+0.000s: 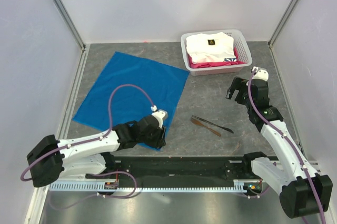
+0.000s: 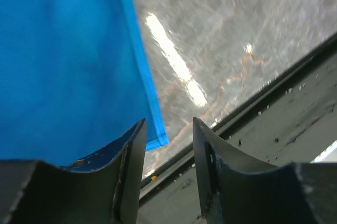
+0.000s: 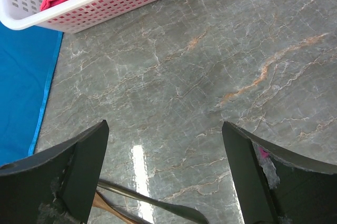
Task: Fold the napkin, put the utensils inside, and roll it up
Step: Fold the napkin
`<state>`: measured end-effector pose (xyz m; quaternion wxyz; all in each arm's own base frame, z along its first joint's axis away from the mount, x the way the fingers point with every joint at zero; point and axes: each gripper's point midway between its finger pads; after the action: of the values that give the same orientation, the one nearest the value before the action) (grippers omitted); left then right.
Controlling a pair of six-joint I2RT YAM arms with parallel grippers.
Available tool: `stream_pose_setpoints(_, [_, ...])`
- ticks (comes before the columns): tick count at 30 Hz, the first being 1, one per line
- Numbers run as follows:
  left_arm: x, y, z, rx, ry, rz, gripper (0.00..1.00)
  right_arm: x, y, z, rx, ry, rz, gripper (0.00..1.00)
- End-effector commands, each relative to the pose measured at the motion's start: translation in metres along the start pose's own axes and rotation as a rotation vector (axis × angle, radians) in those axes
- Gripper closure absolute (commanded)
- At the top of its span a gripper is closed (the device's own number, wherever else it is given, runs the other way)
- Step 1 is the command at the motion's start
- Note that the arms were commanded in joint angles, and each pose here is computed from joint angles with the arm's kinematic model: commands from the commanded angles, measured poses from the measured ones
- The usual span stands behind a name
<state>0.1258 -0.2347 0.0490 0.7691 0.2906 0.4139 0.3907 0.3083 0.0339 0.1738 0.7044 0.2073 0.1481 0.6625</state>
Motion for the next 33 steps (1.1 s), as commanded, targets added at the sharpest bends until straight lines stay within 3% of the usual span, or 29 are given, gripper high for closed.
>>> stream_pose_setpoints(1, [-0.003, -0.011, -0.013, 0.018, -0.027, 0.056, 0.54, 0.003, 0.002, 0.005, -0.019, -0.004, 0.017, 0.02])
stream_pose_setpoints(7, [-0.001, -0.016, -0.029, 0.058, -0.085, 0.136, 0.57, 0.004, 0.002, 0.004, -0.017, -0.006, 0.018, 0.02])
stream_pose_setpoints(33, [0.003, -0.003, -0.018, -0.063, -0.103, 0.185, 0.56, 0.006, 0.001, 0.003, -0.008, -0.004, 0.028, 0.02])
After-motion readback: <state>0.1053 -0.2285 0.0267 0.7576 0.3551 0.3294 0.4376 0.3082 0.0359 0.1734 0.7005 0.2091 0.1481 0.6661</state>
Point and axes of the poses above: each gripper's point midway between its finger pads, its own y axis back along the fingers, its own x axis along the line the jaws close on, z = x × y, and after that the axes turned 11 degrees about y, right-handed
